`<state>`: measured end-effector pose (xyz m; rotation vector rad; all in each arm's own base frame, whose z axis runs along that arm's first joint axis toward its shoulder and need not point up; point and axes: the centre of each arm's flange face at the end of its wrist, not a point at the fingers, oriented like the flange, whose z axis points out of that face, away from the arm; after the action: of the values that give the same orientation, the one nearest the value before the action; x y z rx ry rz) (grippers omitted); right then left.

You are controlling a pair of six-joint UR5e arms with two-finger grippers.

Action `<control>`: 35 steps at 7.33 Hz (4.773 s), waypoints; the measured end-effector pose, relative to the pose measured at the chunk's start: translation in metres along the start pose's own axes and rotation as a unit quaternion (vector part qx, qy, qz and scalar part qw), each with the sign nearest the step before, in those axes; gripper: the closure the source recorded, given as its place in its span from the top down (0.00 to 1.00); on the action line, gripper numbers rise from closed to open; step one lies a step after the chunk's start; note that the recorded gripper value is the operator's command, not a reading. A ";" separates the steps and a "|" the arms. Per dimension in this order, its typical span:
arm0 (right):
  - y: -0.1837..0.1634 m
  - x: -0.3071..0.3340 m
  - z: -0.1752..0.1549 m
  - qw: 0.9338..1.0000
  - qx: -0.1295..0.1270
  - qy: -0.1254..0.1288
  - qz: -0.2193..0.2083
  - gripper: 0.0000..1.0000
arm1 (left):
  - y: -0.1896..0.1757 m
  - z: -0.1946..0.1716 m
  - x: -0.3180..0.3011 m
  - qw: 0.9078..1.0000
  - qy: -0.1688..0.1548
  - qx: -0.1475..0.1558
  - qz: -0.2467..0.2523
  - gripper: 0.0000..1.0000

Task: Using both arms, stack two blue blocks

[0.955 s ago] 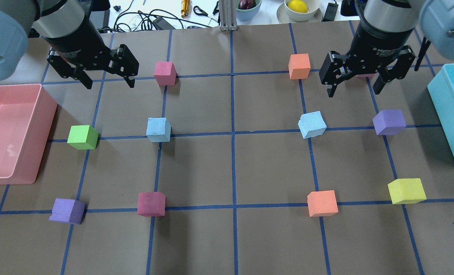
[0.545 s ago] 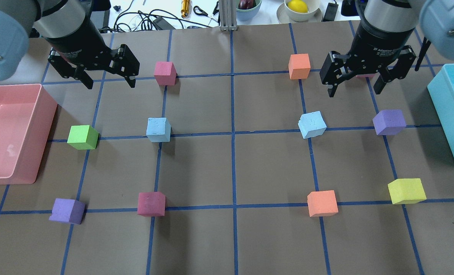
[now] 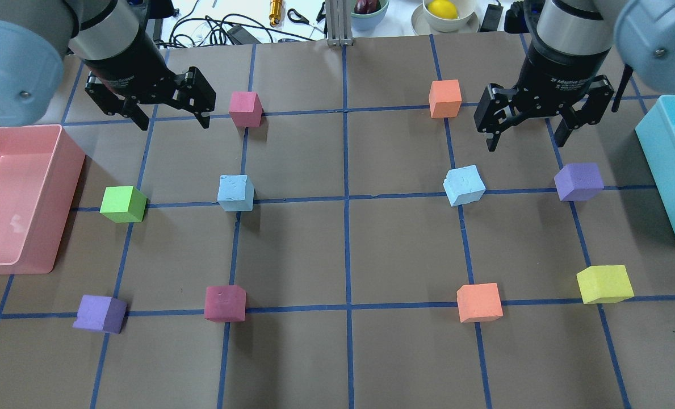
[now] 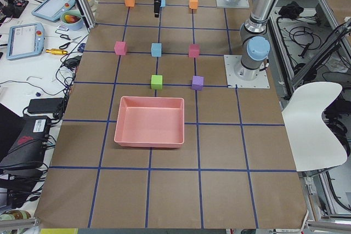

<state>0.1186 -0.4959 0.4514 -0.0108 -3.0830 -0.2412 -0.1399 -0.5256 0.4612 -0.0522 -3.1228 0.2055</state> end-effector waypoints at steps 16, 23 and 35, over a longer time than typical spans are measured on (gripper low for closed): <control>-0.121 -0.018 0.201 0.995 0.067 -0.002 -0.078 0.00 | 0.014 0.255 0.000 0.998 -0.009 -0.024 -0.062 0.99; -0.242 -0.187 0.126 0.991 0.108 -0.054 0.064 0.00 | 0.019 0.259 0.001 0.997 -0.007 -0.051 -0.060 0.11; -0.276 -0.246 0.179 0.992 0.091 -0.081 0.035 1.00 | -0.064 0.151 0.004 0.998 -0.001 -0.055 -0.033 0.00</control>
<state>0.3528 -0.7416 0.2200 -0.1391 -3.2459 0.0468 -0.1476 -0.6089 0.3205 0.0506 -3.1289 0.0335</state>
